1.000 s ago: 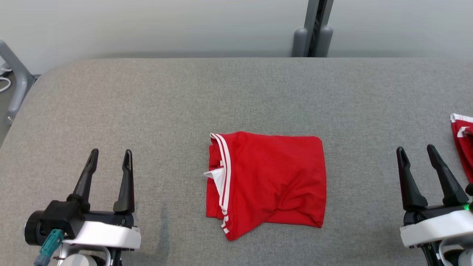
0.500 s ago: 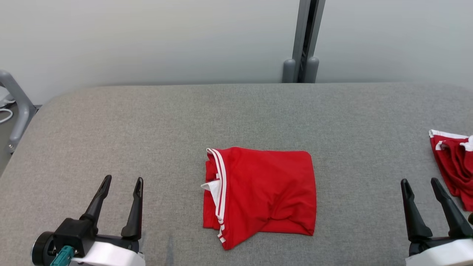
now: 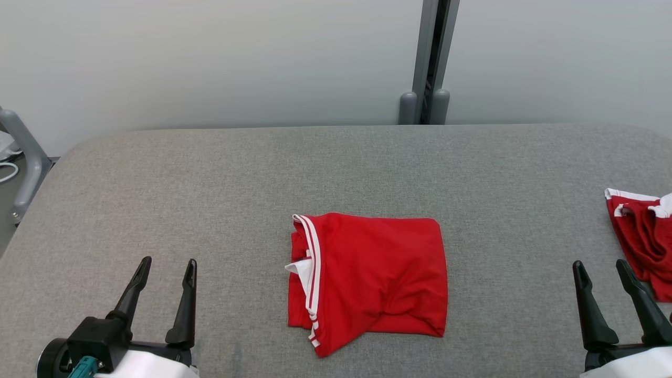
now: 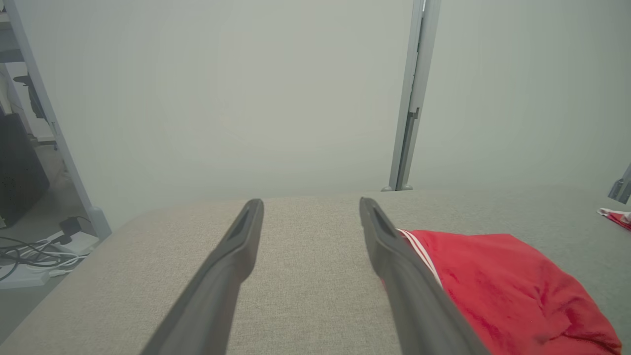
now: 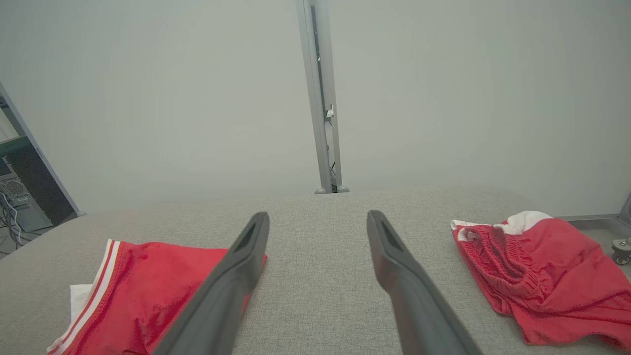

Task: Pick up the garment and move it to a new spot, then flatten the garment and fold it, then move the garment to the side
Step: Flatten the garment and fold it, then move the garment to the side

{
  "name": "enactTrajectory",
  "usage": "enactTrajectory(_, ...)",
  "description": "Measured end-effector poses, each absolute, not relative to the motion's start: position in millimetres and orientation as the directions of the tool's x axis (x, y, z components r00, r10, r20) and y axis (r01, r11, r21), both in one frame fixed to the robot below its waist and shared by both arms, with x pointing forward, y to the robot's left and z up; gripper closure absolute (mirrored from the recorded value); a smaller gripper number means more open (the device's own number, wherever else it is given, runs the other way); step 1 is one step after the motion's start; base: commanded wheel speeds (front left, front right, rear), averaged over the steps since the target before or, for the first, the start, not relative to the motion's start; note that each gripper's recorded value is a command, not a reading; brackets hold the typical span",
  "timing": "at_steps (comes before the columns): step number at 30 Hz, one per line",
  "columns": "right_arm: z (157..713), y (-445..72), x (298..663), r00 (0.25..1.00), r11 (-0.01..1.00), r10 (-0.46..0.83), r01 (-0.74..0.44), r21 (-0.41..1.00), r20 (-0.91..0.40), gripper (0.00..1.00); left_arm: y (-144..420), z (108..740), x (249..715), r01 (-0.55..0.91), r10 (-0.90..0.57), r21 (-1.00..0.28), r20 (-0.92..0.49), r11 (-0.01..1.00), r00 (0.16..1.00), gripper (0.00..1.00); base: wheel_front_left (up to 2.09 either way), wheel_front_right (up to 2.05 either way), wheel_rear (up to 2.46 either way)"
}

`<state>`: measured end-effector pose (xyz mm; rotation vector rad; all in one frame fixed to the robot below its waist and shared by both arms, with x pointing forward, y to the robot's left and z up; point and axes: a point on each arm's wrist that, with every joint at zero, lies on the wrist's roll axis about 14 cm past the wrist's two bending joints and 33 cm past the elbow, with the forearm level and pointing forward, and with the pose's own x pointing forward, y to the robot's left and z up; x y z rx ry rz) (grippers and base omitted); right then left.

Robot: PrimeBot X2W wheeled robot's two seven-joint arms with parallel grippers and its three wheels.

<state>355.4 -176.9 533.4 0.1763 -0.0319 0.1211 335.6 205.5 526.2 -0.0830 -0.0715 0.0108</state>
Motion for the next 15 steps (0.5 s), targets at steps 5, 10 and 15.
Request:
enactTrajectory(5,533.1,-176.1,356.5,0.992,0.977,0.12,-0.125,0.173,0.039,0.0,206.2,525.6,335.5,-0.011,0.016,-0.083,0.068,0.997,0.998,0.0,0.0,0.0,0.0)
enactTrajectory(10,532.6,-176.8,357.1,0.993,0.979,0.117,-0.121,0.166,0.036,0.0,205.6,524.8,335.3,-0.012,0.017,-0.084,0.063,0.996,0.998,0.0,0.0,0.0,0.0)
enactTrajectory(15,532.8,-178.2,357.8,0.993,0.981,0.112,-0.117,0.158,0.035,0.0,205.0,524.1,335.2,-0.013,0.019,-0.086,0.063,0.996,0.998,0.0,0.0,0.0,0.0)
